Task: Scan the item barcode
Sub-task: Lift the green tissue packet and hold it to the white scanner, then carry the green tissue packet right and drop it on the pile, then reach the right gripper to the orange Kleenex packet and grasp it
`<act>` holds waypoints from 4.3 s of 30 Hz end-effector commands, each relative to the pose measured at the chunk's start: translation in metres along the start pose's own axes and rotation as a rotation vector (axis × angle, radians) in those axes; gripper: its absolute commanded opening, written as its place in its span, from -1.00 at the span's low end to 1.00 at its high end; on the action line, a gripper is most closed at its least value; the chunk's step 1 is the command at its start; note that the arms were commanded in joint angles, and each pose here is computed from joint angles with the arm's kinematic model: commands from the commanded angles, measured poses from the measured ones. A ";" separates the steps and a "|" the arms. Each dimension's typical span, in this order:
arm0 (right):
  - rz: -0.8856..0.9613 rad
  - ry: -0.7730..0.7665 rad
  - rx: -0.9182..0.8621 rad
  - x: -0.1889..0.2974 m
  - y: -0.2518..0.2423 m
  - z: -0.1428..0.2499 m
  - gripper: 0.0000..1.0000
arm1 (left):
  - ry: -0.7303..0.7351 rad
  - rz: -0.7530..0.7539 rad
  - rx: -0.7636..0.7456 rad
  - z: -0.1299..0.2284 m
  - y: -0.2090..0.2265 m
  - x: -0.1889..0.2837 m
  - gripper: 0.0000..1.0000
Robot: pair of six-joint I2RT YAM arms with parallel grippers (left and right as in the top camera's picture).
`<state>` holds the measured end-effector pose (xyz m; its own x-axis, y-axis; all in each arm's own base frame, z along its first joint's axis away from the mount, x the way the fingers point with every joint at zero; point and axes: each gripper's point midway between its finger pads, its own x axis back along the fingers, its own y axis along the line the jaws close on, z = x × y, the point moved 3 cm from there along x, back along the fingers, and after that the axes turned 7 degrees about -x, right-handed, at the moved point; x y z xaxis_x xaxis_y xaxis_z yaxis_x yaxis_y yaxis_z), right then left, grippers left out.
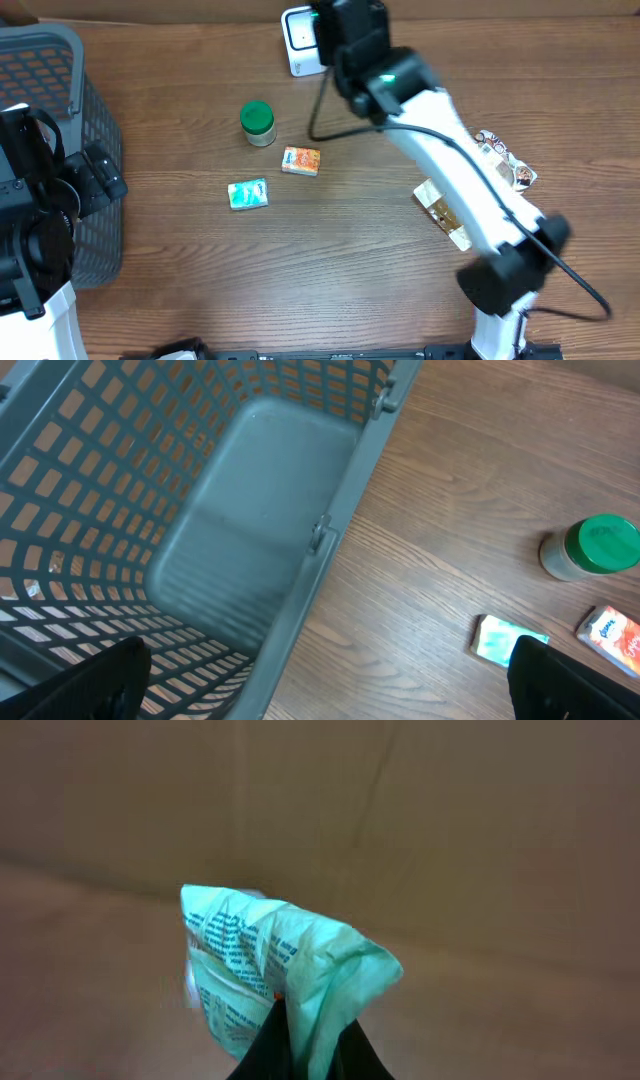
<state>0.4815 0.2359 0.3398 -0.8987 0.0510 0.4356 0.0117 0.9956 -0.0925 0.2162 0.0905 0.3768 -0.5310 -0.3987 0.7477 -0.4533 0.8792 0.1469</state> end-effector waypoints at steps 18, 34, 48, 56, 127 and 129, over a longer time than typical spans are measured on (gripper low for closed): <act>0.205 -0.230 0.690 -0.139 0.061 0.044 -0.92 | -0.029 -0.011 0.033 -0.003 0.005 0.007 0.99; 0.155 -0.184 0.829 -0.183 0.057 0.083 -0.92 | -0.029 -0.011 0.033 -0.003 0.004 0.007 1.00; 0.161 -0.202 0.791 -0.161 0.060 0.063 -0.92 | -0.029 -0.011 0.033 -0.003 0.004 0.008 0.99; 0.016 -0.162 0.560 -0.077 0.050 0.010 -0.92 | -0.029 -0.011 0.033 -0.003 0.004 0.008 0.99; -0.375 0.661 -0.534 0.007 0.061 0.172 -0.39 | -0.029 -0.011 0.033 -0.003 0.005 0.008 1.00; -0.394 0.657 -0.522 0.001 0.082 0.183 -0.42 | -0.029 -0.011 0.033 -0.003 0.005 0.008 0.99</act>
<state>0.3953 0.2915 0.2054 -0.4316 -0.4999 0.7509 -0.0014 0.8328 0.5536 0.2162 0.0906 0.3769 -0.5312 -0.3990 0.7474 -0.4537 0.8790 0.1468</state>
